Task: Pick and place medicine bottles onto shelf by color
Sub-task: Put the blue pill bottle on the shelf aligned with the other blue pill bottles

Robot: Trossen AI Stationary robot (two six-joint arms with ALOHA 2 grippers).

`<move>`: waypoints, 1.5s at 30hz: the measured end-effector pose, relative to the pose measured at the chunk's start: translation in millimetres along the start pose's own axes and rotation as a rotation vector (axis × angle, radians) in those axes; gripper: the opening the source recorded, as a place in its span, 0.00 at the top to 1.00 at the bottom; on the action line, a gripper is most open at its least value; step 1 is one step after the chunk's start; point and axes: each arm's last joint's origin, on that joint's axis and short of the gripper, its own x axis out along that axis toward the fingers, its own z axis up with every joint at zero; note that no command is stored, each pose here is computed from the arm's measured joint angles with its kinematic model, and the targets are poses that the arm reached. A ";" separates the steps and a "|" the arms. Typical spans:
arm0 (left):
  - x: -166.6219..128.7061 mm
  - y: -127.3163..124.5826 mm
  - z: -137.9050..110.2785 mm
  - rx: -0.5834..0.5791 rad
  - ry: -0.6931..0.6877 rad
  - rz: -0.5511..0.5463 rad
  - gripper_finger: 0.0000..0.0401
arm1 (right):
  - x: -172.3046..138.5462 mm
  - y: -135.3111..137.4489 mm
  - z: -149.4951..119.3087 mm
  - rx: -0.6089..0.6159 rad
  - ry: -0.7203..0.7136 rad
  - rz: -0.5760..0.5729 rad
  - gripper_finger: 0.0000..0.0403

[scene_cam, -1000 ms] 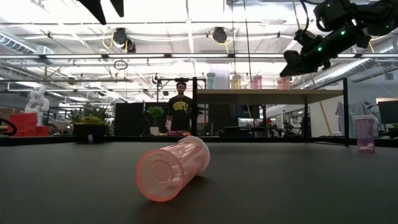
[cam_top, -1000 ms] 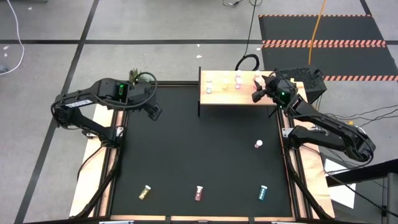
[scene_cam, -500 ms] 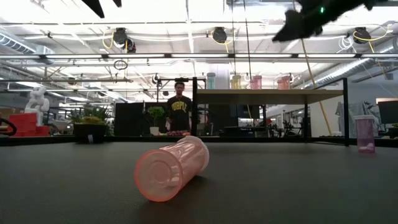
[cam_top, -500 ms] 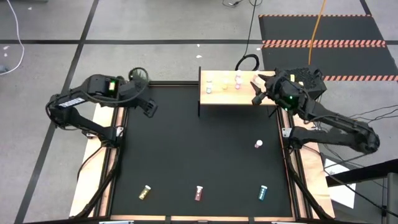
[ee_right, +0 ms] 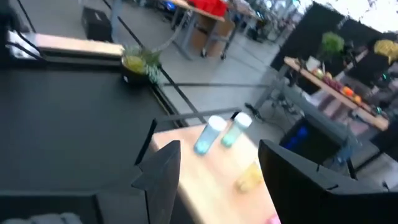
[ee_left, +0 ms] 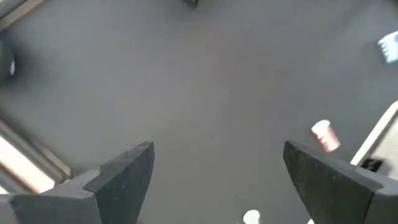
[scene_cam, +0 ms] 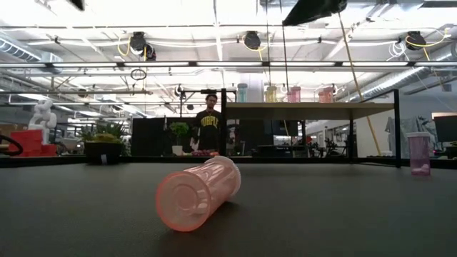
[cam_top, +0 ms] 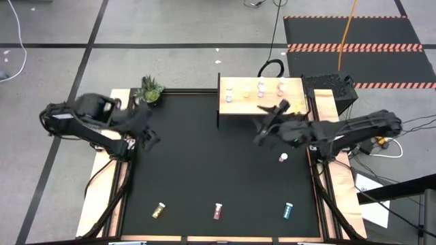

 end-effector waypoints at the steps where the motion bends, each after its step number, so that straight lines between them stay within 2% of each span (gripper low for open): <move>1: 6.8 0.1 -6.3 -0.005 0.024 0.015 0.11 | 1.1 7.9 -1.0 0.007 0.016 -0.009 0.48; 3: 22.1 -0.1 -19.7 -0.028 0.068 0.047 0.11 | 0.7 19.2 -1.7 0.040 0.045 -0.030 0.48; 5: 37.7 -2.7 -32.3 -0.058 0.096 0.060 0.11 | -2.4 23.1 1.5 0.135 0.059 -0.019 0.48; 8: 58.0 -10.5 -49.0 -0.072 0.121 0.050 0.11 | -8.3 19.6 9.3 0.358 0.117 0.062 0.48; 10: 68.4 -16.0 -57.7 -0.064 0.128 0.032 0.11 | -10.8 15.6 10.9 0.441 0.200 0.124 0.48; 13: 83.8 -27.0 -66.2 -0.018 0.108 -0.054 0.11 | -15.5 13.7 3.8 0.454 0.328 0.179 0.48; 16: 97.6 -34.0 -68.9 0.061 0.063 -0.118 0.11 | -22.2 13.3 -12.8 0.479 0.524 0.206 0.49; 20: 106.0 -31.7 -68.1 0.091 0.030 -0.097 0.11 | -38.3 14.7 -29.1 0.570 0.826 0.260 0.52; 22: 107.7 -29.7 -65.2 0.108 0.003 -0.075 0.11 | -51.3 20.1 -32.8 0.591 0.915 0.284 0.53; 31: 111.4 -22.3 -51.1 0.322 -0.064 -0.010 0.11 | -93.9 40.1 -55.9 0.601 1.055 0.267 0.55; 36: 112.9 -23.0 -41.8 0.418 -0.109 -0.026 0.11 | -105.3 56.4 -69.4 0.705 1.139 0.310 0.51; 40: 113.5 -23.8 -36.7 0.443 -0.133 -0.043 0.11 | -112.3 60.6 -77.0 0.826 1.231 0.224 0.50; 45: 114.9 -19.7 -32.4 0.404 -0.128 -0.023 0.11 | -124.2 68.9 -79.7 0.996 1.506 0.106 0.50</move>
